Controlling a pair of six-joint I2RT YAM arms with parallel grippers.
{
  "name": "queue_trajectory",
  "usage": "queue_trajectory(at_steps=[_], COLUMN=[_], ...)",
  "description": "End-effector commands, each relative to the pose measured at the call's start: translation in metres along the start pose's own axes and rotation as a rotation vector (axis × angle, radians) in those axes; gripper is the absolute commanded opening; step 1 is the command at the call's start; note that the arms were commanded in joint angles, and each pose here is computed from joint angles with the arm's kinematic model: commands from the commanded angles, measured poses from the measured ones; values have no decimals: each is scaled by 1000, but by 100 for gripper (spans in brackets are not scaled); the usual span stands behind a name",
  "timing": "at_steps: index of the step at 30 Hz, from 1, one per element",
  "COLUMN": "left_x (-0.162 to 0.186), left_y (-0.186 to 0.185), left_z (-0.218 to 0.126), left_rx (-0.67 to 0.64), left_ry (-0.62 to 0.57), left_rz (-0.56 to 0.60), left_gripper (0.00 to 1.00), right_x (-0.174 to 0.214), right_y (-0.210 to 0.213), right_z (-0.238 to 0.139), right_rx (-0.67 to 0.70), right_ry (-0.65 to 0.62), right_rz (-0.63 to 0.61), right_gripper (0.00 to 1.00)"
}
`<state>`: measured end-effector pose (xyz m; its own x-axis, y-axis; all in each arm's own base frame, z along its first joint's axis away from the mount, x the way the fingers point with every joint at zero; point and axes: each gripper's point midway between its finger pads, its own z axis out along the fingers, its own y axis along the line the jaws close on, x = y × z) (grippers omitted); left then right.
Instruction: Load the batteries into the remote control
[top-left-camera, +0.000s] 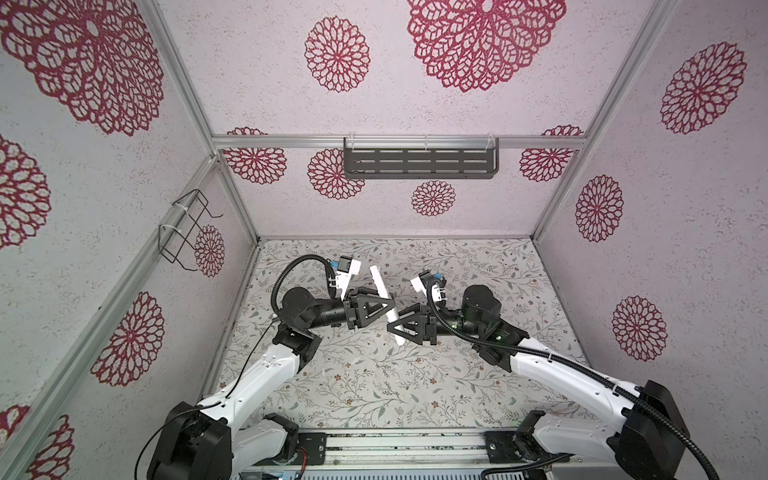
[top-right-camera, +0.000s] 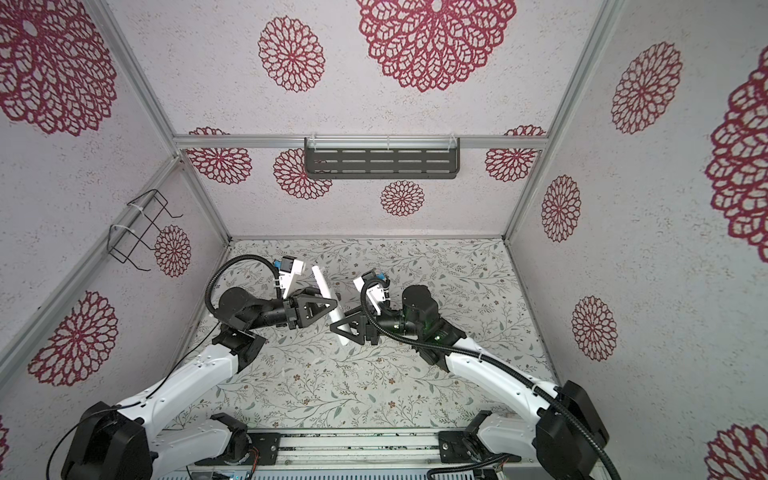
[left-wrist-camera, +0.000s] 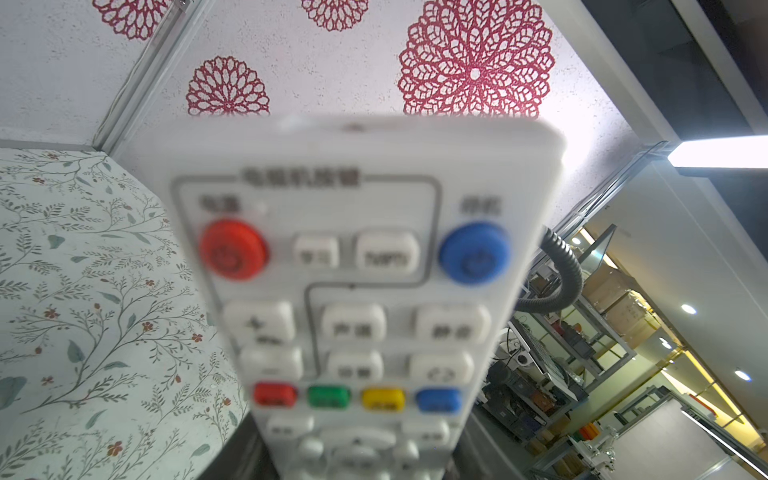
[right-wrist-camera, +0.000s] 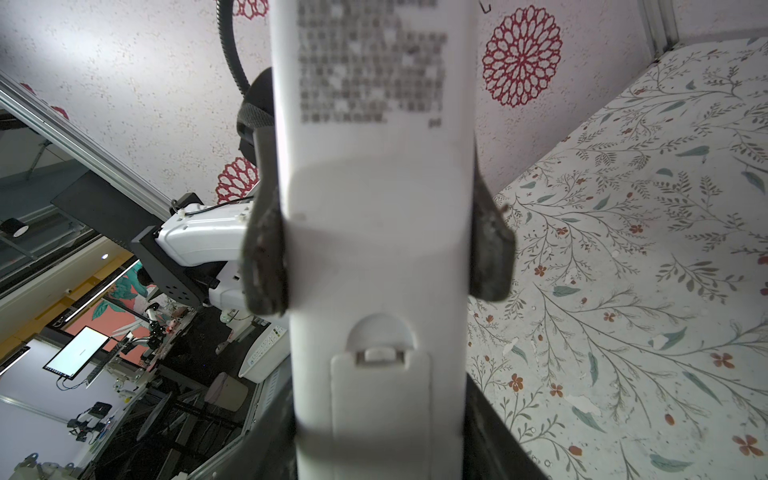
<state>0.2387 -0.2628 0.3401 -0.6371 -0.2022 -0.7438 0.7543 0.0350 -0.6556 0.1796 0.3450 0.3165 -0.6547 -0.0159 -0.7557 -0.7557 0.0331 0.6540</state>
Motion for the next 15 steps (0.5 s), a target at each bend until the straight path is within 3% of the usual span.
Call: queue_trajectory(at_steps=[1, 7, 9, 12, 15], left_x=[-2, 5, 6, 14, 28], left_y=[20, 41, 52, 77, 119], left_z=[-2, -5, -7, -10, -23], left_rx=[-137, -244, -296, -399, -594], left_ry=[4, 41, 51, 87, 135], left_rz=[67, 18, -9, -72, -173], left_gripper=[0, 0, 0, 0, 0], right_x=[-13, 8, 18, 30, 37], right_y=[6, -22, -39, -69, -101], right_z=[-8, -14, -19, -36, -64], right_rx=[21, 146, 238, 426, 650], right_ry=[-56, 7, 42, 76, 67], right_rz=[-20, -25, -30, -42, -69], right_gripper=[56, 85, 98, 99, 99])
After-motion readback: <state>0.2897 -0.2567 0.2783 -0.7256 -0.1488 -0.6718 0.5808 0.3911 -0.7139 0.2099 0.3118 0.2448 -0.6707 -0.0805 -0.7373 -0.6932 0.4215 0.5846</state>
